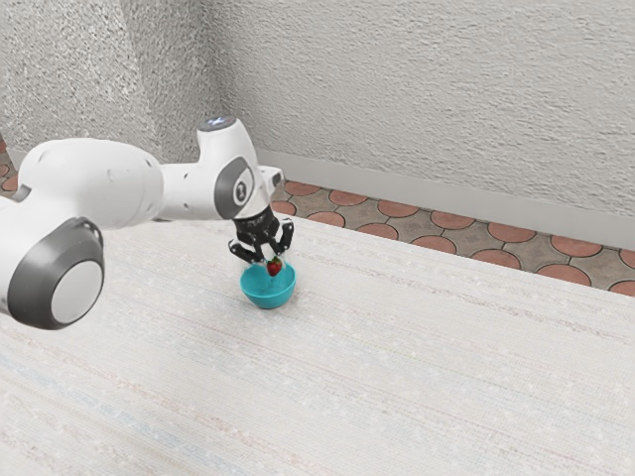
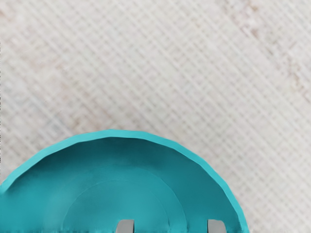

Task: Take strawberry from the bowl

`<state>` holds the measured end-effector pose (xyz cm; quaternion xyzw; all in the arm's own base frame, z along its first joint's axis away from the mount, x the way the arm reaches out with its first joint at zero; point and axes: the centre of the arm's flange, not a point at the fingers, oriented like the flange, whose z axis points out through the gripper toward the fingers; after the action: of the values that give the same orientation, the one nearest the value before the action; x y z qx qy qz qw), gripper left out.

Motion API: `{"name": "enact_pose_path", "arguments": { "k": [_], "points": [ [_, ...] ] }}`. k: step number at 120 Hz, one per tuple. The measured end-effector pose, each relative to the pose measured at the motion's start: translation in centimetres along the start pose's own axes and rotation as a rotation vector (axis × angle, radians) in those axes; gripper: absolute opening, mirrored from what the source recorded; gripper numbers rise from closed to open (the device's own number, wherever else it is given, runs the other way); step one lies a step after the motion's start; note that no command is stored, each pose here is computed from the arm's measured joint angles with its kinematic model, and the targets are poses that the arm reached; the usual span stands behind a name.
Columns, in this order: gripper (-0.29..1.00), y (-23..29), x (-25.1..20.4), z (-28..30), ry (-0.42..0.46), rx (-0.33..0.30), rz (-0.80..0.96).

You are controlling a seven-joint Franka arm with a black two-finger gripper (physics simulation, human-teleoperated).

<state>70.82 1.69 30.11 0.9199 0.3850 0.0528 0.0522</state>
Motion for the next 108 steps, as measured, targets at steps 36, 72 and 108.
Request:
{"name": "enact_pose_path", "arguments": {
  "k": [36,72,108],
  "points": [
    [-0.02,5.7,-6.0,-4.6,-0.024,-0.050,0.095],
    [0.01,11.4,-15.3,0.3,-0.111,-0.019,0.216],
    [0.09,12.0,-17.2,3.8,-0.140,-0.016,0.218]
  ]
}}
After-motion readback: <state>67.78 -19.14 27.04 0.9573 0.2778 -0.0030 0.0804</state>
